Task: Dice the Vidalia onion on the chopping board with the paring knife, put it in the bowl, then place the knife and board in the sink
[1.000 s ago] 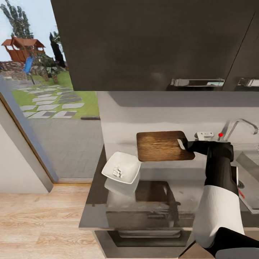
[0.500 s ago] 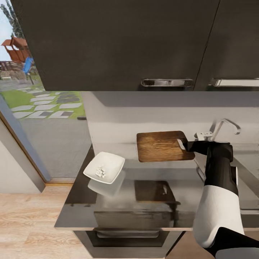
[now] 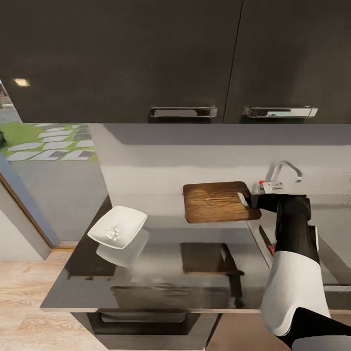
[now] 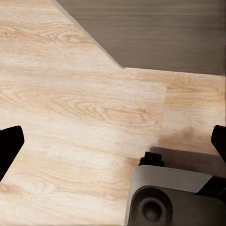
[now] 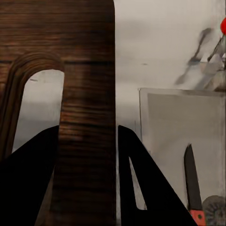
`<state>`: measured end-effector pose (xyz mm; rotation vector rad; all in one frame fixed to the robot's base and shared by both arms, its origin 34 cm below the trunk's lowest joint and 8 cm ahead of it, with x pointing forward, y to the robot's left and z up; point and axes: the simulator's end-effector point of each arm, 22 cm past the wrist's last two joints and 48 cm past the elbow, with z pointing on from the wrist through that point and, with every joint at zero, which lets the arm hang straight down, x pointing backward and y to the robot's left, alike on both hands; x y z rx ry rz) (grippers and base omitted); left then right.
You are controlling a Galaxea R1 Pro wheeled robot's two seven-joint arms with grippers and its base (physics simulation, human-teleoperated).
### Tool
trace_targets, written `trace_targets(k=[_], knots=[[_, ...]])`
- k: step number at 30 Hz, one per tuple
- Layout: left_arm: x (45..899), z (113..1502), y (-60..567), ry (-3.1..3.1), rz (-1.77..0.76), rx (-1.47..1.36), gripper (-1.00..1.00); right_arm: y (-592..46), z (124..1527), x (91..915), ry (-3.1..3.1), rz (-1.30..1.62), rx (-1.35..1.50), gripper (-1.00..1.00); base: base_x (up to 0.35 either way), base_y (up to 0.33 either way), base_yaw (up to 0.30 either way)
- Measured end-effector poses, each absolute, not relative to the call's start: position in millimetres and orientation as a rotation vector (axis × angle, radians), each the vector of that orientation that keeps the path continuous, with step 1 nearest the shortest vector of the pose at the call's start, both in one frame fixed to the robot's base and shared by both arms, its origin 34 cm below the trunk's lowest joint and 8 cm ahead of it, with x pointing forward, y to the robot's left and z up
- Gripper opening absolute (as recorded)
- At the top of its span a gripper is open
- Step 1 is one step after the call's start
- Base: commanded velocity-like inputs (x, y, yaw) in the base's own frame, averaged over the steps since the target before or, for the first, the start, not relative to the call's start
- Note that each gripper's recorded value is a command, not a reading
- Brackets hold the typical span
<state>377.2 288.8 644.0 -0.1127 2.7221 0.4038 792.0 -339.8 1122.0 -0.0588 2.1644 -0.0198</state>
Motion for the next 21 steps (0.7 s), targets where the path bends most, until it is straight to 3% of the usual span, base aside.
trace_targets(k=[11,16,21], knots=[[377,644,289,2.722,0.404,-0.113,1.0,-357,1110,792,2.192,-0.116,-0.001,-1.0,-0.004,-0.319,0.0],[377,644,289,2.722,0.405,-0.113,1.0,-362,1107,792,2.197,-0.153,0.016,-1.0,-0.134,-0.301,0.0],[377,644,290,2.722,0.406,-0.113,1.0,-371,1083,790,2.245,-0.228,0.053,-1.0,-0.046,-0.12,0.0]])
